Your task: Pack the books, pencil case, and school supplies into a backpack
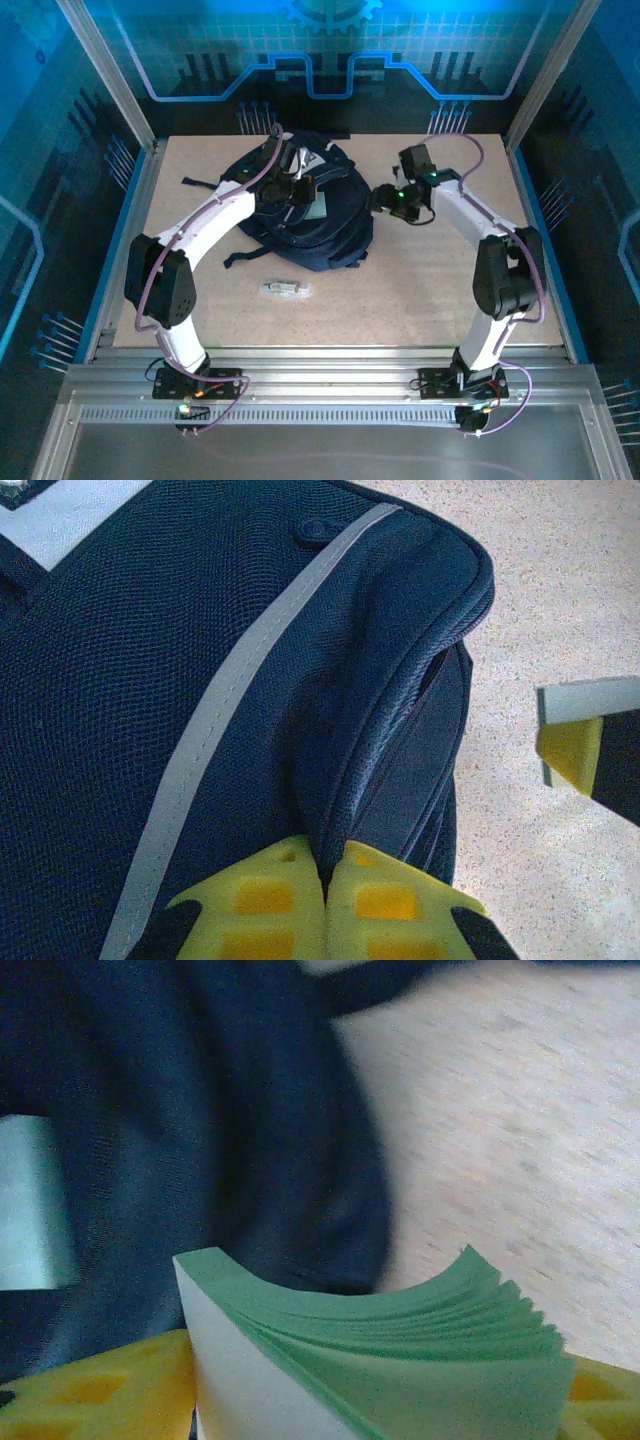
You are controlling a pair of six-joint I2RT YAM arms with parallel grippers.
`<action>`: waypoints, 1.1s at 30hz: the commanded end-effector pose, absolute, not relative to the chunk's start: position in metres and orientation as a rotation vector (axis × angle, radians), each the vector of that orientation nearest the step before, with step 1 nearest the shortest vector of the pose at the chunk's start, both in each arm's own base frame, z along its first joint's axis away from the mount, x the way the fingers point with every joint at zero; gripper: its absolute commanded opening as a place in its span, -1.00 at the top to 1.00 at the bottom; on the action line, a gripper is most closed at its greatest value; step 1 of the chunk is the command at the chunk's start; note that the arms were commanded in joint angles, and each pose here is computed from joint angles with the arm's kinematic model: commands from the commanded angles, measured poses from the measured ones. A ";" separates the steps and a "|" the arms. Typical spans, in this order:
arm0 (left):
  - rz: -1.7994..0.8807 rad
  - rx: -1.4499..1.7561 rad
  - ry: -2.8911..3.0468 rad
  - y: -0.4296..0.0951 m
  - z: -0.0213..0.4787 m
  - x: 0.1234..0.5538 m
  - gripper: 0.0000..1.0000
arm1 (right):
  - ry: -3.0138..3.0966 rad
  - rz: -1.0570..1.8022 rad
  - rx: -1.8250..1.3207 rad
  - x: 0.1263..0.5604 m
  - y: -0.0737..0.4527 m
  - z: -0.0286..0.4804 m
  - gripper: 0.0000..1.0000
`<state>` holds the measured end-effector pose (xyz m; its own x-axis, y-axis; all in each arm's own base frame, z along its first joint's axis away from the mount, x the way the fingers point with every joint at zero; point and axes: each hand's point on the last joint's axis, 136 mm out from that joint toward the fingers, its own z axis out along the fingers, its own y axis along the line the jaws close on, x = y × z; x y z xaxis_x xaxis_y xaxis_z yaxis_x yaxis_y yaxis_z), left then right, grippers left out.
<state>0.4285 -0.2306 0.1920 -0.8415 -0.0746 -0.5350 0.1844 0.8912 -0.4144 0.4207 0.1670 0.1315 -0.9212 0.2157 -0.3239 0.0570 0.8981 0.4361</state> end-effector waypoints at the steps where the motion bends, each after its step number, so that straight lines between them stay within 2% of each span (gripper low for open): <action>1: -0.679 0.021 2.416 -0.237 0.217 0.442 1.00 | 2.671 0.749 0.139 0.436 0.211 0.138 -0.35; 3: -0.685 0.004 2.415 -0.237 0.215 0.443 1.00 | 2.668 0.790 0.088 0.439 0.236 0.139 -0.37; 4: -0.691 -0.001 2.418 -0.238 0.214 0.443 1.00 | 2.676 0.799 0.068 0.440 0.247 0.138 -0.45; 8: -0.671 0.006 2.417 -0.234 0.217 0.441 1.00 | 2.663 0.878 0.017 0.442 0.276 0.141 -0.94; 9: -0.665 0.007 2.412 -0.233 0.219 0.440 1.00 | 2.649 0.901 0.018 0.443 0.278 0.143 -1.00; 13: -0.664 0.008 2.386 -0.231 0.228 0.438 1.00 | 2.606 0.976 0.032 0.443 0.278 0.150 -0.97; 15: -0.681 0.009 2.378 -0.232 0.232 0.437 1.00 | 2.606 0.991 0.044 0.441 0.274 0.148 -0.84; 16: -0.691 0.007 2.375 -0.233 0.233 0.437 1.00 | 2.603 1.009 0.049 0.440 0.274 0.145 -0.71; 21: -0.744 0.005 2.365 -0.238 0.237 0.434 1.00 | 2.585 1.092 0.092 0.443 0.280 0.129 0.22; 23: -0.760 0.002 2.366 -0.239 0.237 0.432 1.00 | 2.590 1.110 0.107 0.449 0.283 0.122 0.51; 28: -0.788 -0.005 2.372 -0.241 0.236 0.428 1.00 | 2.549 1.130 0.144 0.468 0.290 0.119 0.69; 33: -0.804 -0.008 2.370 -0.242 0.237 0.426 1.00 | 2.566 1.091 0.160 0.487 0.298 0.114 0.64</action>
<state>0.4311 -0.2321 0.1934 -0.8386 -0.1479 -0.5243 0.1357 0.8754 -0.4640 0.4688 0.2874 0.1040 -0.9459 0.2235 -0.2351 -0.0068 0.7108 0.7033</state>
